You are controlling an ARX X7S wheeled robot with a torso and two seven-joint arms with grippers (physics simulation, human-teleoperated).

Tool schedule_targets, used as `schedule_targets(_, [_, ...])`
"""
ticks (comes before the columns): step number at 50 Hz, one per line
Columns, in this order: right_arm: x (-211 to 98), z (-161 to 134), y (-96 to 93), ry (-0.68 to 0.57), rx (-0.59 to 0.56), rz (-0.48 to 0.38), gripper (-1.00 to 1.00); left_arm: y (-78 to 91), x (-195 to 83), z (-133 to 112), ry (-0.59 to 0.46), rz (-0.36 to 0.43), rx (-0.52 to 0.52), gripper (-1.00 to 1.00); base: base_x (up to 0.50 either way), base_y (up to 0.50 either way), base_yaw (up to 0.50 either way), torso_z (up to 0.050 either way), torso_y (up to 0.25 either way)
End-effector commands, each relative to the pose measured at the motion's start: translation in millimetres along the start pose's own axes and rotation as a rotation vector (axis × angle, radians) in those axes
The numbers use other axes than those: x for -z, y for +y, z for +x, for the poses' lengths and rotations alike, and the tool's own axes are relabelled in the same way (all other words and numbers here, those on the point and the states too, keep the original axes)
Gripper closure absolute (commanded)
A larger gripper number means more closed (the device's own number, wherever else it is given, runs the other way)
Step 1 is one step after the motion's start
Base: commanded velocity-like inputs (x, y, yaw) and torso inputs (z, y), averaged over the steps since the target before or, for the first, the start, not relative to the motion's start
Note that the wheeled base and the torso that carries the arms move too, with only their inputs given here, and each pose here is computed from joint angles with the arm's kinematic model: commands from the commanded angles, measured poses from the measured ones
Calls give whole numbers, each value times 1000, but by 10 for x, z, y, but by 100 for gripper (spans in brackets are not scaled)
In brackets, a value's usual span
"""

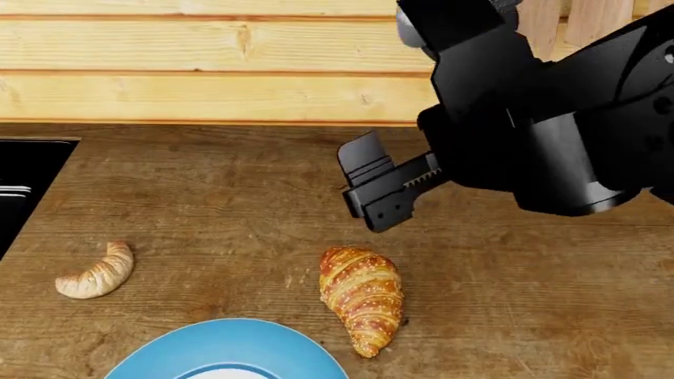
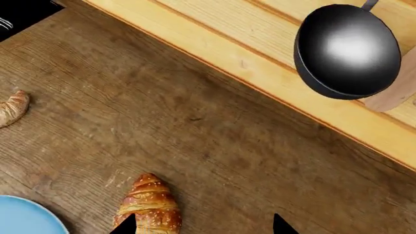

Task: Place the pastries on the plates.

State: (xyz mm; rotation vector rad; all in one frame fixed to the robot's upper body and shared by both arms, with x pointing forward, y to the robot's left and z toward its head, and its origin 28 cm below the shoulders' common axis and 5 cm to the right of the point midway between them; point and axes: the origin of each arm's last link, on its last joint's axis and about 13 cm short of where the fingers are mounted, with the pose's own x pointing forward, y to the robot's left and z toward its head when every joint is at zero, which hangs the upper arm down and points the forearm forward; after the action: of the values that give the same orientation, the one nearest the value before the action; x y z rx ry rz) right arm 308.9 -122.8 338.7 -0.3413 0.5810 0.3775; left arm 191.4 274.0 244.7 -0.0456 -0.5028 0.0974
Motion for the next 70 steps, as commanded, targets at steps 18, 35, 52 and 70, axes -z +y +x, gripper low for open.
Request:
schedule_targets(18, [-88, 214, 21, 27, -42, 0, -100, 7, 12, -4, 1, 4, -1, -100, 0, 0, 0, 0, 0])
schedule_targets(35, [-49, 429, 121, 102, -116, -32, -100, -1, -26, -66, 5, 0, 2, -100, 0, 0, 0, 0, 0])
schedule_targets(52, [56, 720, 117, 176, -133, -20, -100, -22, -22, -96, 14, 0, 0, -100, 0, 0, 0, 0, 0])
schedule_targets(70, [132, 929, 251, 191, -181, -3, -100, -35, -26, -127, 19, -11, 5, -100, 0, 0, 0, 0, 0])
